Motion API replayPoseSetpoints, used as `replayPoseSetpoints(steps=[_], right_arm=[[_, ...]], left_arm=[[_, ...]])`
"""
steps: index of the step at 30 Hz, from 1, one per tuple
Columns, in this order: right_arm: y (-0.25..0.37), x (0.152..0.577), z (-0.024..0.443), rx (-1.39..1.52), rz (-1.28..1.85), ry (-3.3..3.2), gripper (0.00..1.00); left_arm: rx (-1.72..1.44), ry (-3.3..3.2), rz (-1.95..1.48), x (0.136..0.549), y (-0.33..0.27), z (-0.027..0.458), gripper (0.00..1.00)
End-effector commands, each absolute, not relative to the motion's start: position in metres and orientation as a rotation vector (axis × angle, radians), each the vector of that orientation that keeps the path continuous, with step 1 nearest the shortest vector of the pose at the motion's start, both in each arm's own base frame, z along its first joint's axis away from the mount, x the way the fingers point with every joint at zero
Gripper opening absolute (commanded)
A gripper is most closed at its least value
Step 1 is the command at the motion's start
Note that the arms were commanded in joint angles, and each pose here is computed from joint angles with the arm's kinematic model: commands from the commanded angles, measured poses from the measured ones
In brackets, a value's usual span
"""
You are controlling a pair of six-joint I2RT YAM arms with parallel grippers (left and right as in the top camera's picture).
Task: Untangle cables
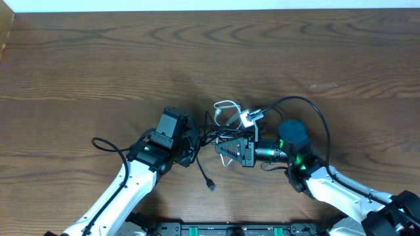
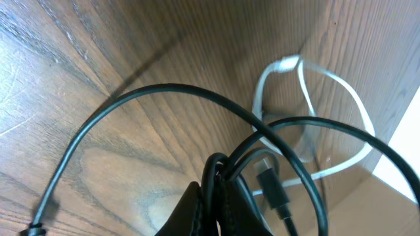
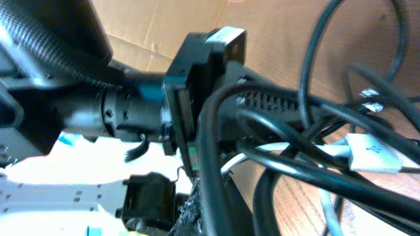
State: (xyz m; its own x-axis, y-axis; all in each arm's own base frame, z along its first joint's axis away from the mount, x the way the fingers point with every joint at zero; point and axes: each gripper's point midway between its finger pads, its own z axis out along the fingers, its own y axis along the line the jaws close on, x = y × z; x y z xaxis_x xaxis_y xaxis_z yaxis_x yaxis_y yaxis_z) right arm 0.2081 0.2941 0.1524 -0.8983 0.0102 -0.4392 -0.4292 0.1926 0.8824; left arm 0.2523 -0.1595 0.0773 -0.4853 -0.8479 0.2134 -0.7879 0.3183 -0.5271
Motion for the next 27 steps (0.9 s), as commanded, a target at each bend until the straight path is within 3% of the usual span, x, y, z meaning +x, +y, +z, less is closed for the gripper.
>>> replayPoseSetpoints(steps=[1,3,6,12,15,27], right_arm=[[0.292,0.207,0.140,-0.384,1.719,2.190,0.01],[0.286,0.215,0.121,-0.278,1.631,2.281,0.01],[0.289,0.206,0.126,-0.474,1.616,2.194,0.01],[0.292,0.159,0.200,-1.010,1.855,1.684,0.01],[0.285,0.150,0.220,-1.121,1.847,1.524,0.01],[0.251,0.243,0.202,-0.474,1.754,1.843,0.01]], left_arm=[[-1.518,2.461,-0.896,0.254,-0.159,0.081,0.09],[-1.521,2.463,-0.892,0.254,-0.159,0.080,0.09],[-1.521,2.464,-0.891,0.254,-0.159,0.080,0.09],[-1.521,2.463,-0.891,0.254,-0.159,0.080,0.09],[-1.521,2.463,-0.891,0.254,-0.159,0.080,0.09],[-1.541,2.484,-0.855,0.248,-0.156,0.076,0.09]])
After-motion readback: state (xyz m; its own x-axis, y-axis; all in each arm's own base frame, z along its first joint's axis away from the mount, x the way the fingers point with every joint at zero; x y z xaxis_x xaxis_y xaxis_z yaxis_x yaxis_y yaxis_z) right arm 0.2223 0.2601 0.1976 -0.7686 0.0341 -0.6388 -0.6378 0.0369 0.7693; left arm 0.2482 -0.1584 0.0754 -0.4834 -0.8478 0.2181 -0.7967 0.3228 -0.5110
